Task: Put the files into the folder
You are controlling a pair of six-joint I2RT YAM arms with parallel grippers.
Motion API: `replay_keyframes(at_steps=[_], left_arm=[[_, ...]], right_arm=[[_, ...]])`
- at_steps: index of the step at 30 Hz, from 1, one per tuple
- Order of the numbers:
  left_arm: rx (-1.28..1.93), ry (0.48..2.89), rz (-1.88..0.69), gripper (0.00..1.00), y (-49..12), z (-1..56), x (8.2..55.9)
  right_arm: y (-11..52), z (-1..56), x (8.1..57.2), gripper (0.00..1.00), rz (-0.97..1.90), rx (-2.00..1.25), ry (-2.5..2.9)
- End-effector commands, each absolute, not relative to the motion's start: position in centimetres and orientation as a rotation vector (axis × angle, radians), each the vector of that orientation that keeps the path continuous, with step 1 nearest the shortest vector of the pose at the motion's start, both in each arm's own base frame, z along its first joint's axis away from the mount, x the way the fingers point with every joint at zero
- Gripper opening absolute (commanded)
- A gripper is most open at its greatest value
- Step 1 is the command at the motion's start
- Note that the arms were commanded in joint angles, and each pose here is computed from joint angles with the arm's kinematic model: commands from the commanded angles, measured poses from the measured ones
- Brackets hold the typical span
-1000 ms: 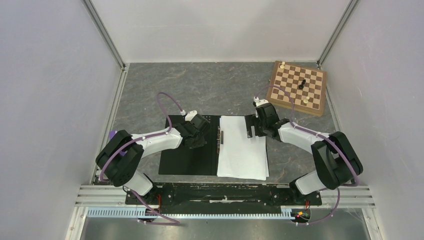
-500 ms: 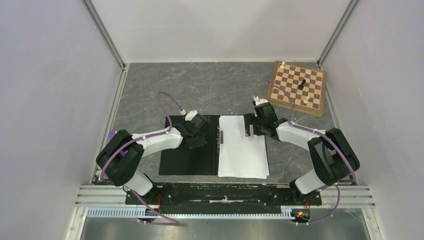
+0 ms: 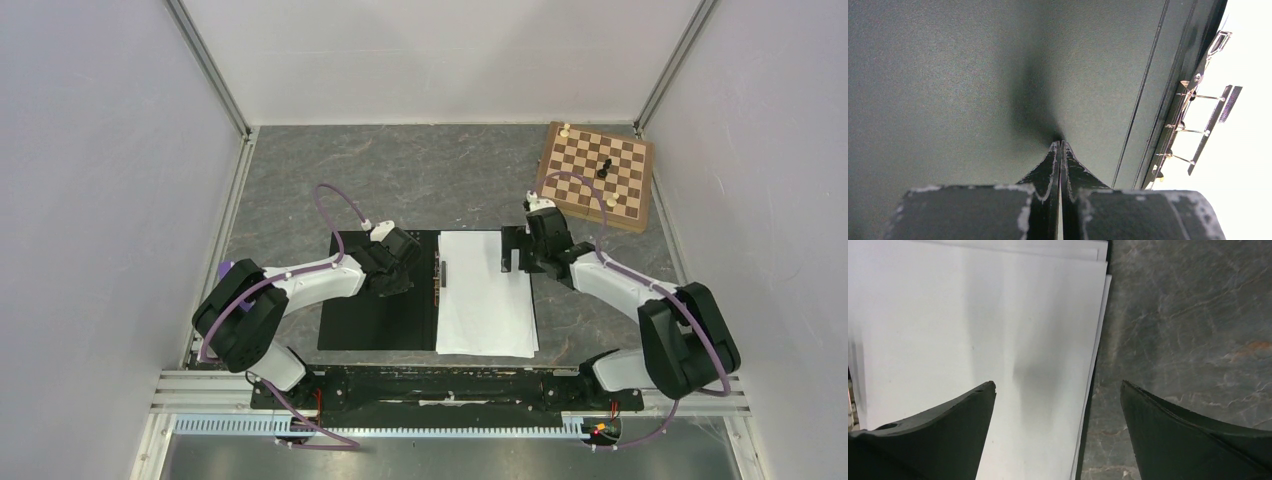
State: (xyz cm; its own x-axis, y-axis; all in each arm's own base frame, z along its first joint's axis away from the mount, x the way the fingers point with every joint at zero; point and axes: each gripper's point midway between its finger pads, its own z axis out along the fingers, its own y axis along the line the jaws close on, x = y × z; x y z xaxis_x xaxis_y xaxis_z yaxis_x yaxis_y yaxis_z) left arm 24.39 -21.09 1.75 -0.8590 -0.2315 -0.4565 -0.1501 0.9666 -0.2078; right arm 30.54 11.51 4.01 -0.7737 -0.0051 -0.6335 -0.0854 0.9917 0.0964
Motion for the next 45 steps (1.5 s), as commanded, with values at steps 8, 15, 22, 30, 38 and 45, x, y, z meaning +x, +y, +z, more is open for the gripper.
replay_keyframes(at_steps=[8,15,22,30,38,45], left_arm=[[-0.267,2.636,-0.186,0.02,-20.8,1.4,24.5],[-0.270,2.639,-0.188,0.02,-20.9,1.3,24.6],[-0.264,2.632,-0.206,0.02,-21.0,2.0,24.6],[-0.302,2.581,-0.209,0.02,-18.7,4.4,23.8],[-0.351,2.593,-0.191,0.02,-16.4,3.4,21.6],[-0.376,2.608,-0.190,0.02,-15.9,2.5,20.9]], right_arm=[[11.9,2.6,22.8,0.98,0.270,0.004,2.513],[14.1,3.3,21.5,0.98,0.340,-0.041,2.501],[17.4,6.5,23.9,0.93,0.285,-0.120,2.421],[24.0,8.4,25.2,0.68,0.267,-0.260,2.374],[27.7,7.6,26.5,0.48,0.237,-0.335,2.383],[29.5,7.1,26.9,0.48,0.266,-0.349,2.381]])
